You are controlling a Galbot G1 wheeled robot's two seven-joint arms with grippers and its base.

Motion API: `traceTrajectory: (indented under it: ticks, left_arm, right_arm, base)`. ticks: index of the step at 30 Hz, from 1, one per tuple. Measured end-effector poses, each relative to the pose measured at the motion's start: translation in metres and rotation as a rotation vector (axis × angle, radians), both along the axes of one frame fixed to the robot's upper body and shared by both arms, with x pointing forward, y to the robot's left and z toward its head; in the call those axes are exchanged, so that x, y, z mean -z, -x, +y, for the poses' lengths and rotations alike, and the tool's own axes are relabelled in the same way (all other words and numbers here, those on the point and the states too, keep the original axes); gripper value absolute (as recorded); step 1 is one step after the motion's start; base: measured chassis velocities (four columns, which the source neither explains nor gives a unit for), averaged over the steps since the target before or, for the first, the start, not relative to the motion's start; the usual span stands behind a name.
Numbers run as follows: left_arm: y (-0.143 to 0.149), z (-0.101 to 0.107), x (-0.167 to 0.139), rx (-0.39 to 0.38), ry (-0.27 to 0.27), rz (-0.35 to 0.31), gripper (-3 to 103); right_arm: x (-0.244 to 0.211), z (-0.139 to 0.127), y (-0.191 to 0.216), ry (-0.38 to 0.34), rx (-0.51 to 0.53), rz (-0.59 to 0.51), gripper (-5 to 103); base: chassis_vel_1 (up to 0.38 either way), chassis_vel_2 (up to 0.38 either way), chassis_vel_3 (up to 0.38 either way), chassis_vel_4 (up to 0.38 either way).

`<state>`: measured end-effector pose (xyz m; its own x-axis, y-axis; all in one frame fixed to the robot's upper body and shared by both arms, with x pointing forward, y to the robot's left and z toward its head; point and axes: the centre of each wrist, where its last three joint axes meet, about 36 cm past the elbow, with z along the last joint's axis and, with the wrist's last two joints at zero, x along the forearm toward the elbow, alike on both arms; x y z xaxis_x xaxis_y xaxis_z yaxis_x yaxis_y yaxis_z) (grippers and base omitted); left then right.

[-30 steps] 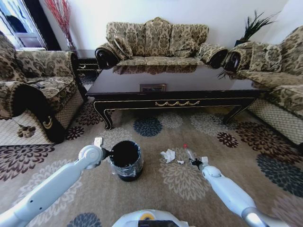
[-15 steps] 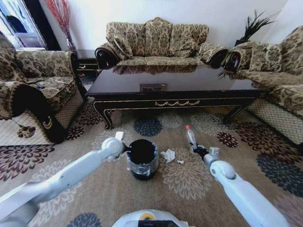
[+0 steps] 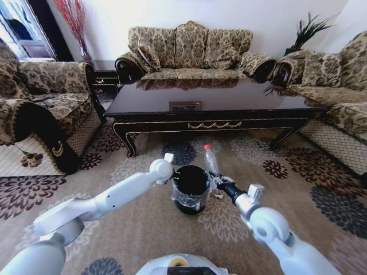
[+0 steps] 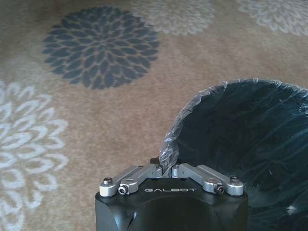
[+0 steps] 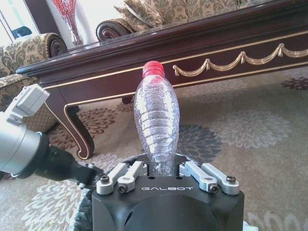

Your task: Move to the front of the table and pick up the trash from the floor, then place it into the trash bin.

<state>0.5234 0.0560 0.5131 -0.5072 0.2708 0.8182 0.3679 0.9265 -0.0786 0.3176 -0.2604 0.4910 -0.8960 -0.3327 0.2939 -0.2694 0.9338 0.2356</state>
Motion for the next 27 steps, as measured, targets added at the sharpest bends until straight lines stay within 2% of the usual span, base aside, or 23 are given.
traceTrajectory:
  ticks: [4, 8, 9, 11, 13, 14, 17, 18, 19, 20, 22, 23, 27]
  left_arm:
    - [0.005, -0.017, -0.002, 0.030, -0.001, 0.003, 4]
    - [0.010, -0.023, -0.004, 0.047, -0.002, 0.004, 4]
    - [0.013, -0.024, -0.007, 0.053, 0.001, 0.005, 4]
    - [0.014, -0.024, -0.007, 0.055, 0.001, 0.004, 4]
    - [0.014, -0.021, -0.008, 0.054, -0.002, 0.002, 4]
    - [0.014, -0.021, -0.008, 0.054, -0.002, 0.002, 4]
    - [0.016, -0.015, -0.009, 0.051, -0.008, -0.001, 4]
    - [0.016, -0.015, -0.009, 0.051, -0.008, -0.001, 4]
    - [0.017, -0.013, -0.009, 0.050, -0.008, -0.001, 4]
    - [0.017, -0.010, -0.009, 0.047, -0.008, -0.001, 4]
    - [0.017, -0.002, -0.009, 0.033, -0.006, 0.001, 4]
    - [0.017, -0.002, -0.009, 0.033, -0.006, 0.001, 4]
    - [0.016, 0.010, -0.006, 0.003, -0.001, 0.003, 4]
  right_arm:
    - [0.003, 0.002, 0.002, -0.007, -0.007, 0.013, 24]
    - [0.006, 0.003, 0.003, -0.010, -0.010, 0.024, 20]
    - [0.007, 0.003, 0.004, -0.007, -0.012, 0.027, 30]
    - [0.008, 0.003, 0.004, -0.006, -0.014, 0.027, 30]
    - [0.009, 0.003, 0.004, -0.001, -0.017, 0.026, 41]
    - [0.009, 0.003, 0.004, -0.001, -0.017, 0.026, 41]
    - [0.010, 0.002, 0.002, 0.008, -0.018, 0.026, 57]
    - [0.010, 0.002, 0.002, 0.008, -0.018, 0.026, 57]
    - [0.010, 0.001, 0.002, 0.010, -0.020, 0.026, 62]
    - [0.009, 0.001, 0.002, 0.012, -0.022, 0.026, 62]
    - [0.008, 0.002, 0.002, 0.012, -0.026, 0.025, 73]
    - [0.008, 0.002, 0.002, 0.012, -0.026, 0.025, 73]
    - [0.006, 0.003, 0.003, 0.014, -0.030, 0.024, 94]
  base:
    - [0.000, 0.000, 0.000, 0.000]
    - [0.000, 0.000, 0.000, 0.000]
    - [0.000, 0.000, 0.000, 0.000]
    - [0.000, 0.000, 0.000, 0.000]
    - [0.000, 0.000, 0.000, 0.000]
    - [0.000, 0.000, 0.000, 0.000]
    - [0.000, 0.000, 0.000, 0.000]
    - [0.000, 0.000, 0.000, 0.000]
    - [0.000, 0.000, 0.000, 0.000]
    - [0.000, 0.000, 0.000, 0.000]
    - [0.000, 0.000, 0.000, 0.000]
    - [0.000, 0.000, 0.000, 0.000]
    - [0.000, 0.000, 0.000, 0.000]
